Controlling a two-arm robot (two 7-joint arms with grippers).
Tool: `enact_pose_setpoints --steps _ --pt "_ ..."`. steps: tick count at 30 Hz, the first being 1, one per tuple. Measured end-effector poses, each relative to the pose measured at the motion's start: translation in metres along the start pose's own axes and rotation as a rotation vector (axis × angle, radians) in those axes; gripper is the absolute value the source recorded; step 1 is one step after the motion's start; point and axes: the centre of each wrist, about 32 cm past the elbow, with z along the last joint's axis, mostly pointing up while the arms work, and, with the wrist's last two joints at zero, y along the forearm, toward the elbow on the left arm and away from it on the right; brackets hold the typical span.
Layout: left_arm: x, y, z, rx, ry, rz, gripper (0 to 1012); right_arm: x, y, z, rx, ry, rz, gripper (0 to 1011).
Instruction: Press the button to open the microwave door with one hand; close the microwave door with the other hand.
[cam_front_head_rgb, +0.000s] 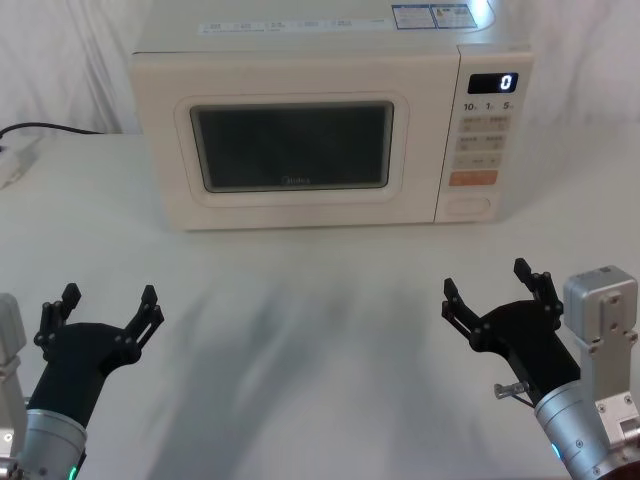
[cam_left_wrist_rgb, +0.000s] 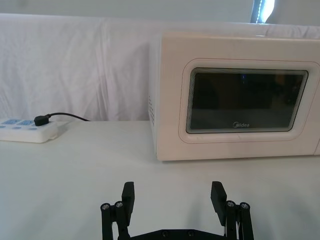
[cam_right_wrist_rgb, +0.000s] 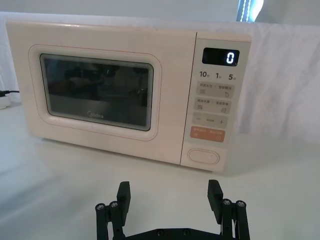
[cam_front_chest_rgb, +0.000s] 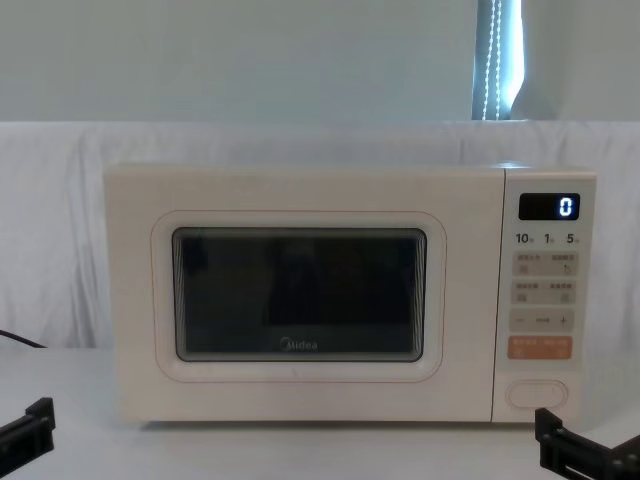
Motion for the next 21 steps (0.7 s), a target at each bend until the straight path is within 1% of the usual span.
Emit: enact_pose_setpoints --steps 21 --pt "0.0 0.0 0.0 0.0 0.0 0.0 1001 0.0 0.0 0.0 0.0 0.0 0.0 1002"
